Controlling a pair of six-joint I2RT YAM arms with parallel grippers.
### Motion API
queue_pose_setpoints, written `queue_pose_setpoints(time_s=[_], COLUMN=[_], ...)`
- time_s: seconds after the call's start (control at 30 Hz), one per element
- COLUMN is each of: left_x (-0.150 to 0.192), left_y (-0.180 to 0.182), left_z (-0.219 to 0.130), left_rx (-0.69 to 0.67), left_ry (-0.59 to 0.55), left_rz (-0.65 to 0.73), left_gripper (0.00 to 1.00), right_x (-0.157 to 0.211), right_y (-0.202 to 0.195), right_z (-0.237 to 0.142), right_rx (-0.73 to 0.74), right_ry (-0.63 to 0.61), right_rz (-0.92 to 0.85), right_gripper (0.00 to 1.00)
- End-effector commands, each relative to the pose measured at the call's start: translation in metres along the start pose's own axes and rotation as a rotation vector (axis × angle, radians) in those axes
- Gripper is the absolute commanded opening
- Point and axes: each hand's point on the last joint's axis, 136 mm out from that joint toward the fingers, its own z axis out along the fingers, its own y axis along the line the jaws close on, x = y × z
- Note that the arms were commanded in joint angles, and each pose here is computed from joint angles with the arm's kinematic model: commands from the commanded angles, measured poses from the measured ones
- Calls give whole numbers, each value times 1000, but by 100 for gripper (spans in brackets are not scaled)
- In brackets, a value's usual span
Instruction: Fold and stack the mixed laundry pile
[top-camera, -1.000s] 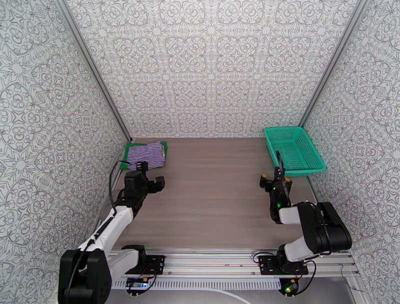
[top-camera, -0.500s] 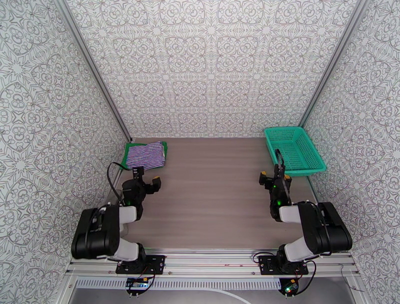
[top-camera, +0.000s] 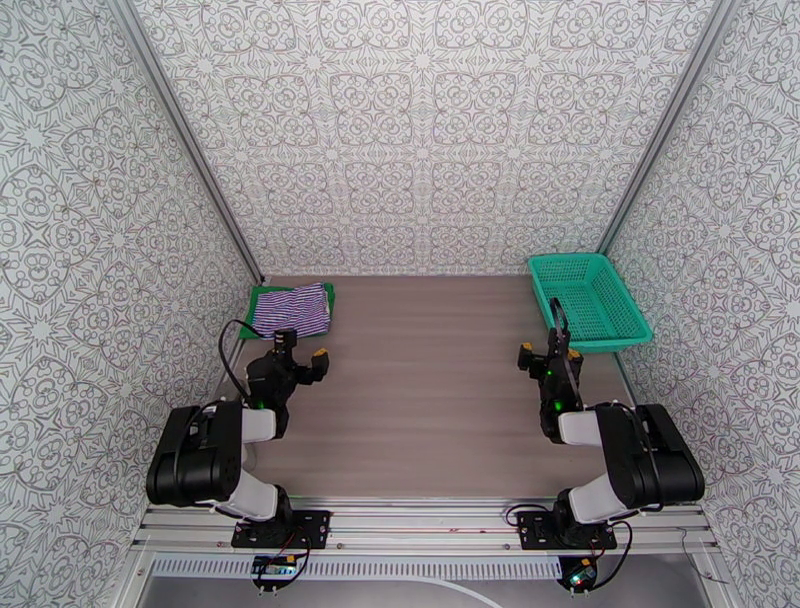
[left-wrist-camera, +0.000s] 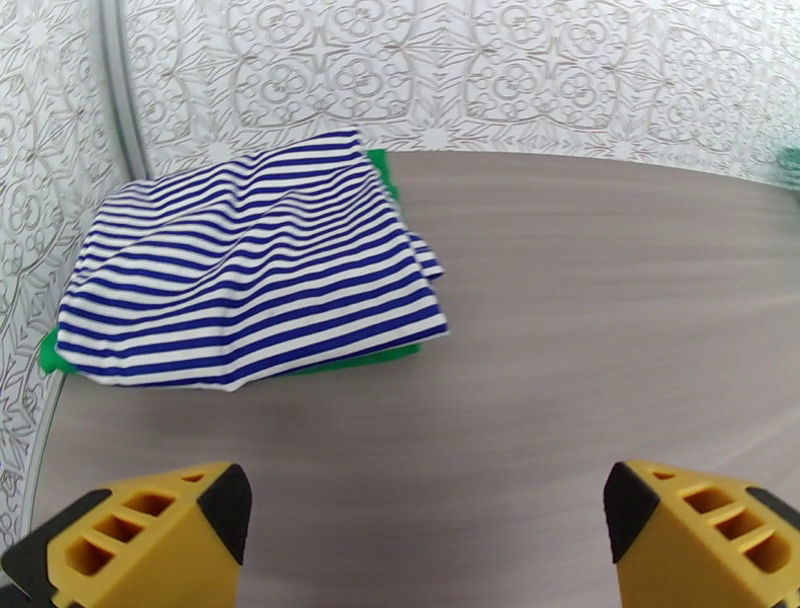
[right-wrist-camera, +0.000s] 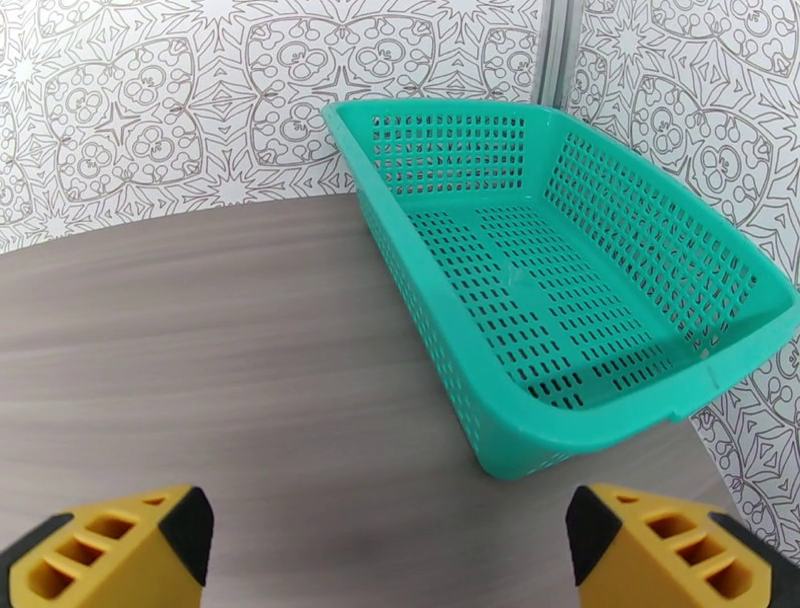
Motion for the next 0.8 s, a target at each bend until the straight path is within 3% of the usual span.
queue_pose_setpoints(time_s=[0.0,0.27,0.4,0.5,0.77], left_x=[-7,-7,-6,-6,-6], left_y=[-3,10,10,14,14], left_z=[2,4,4,5,4], left_rx=[21,-79,-86,-107,-110], left_ry=[-27,-14,-11,-7,-7], left_rz=[34,24,22,14,12], left_gripper=[99,99,99,99,99], right_x=[-6,-6,-5,-2,-4], right_y=[1,1,2,19,18], right_z=[1,1,2,6,4], right_rx=[-6,-6,-11,-104,-111], right_ry=[-10,-10,-5,27,15], right_rz=[12,13,8,-24,-20], right_gripper=[99,99,99,99,99])
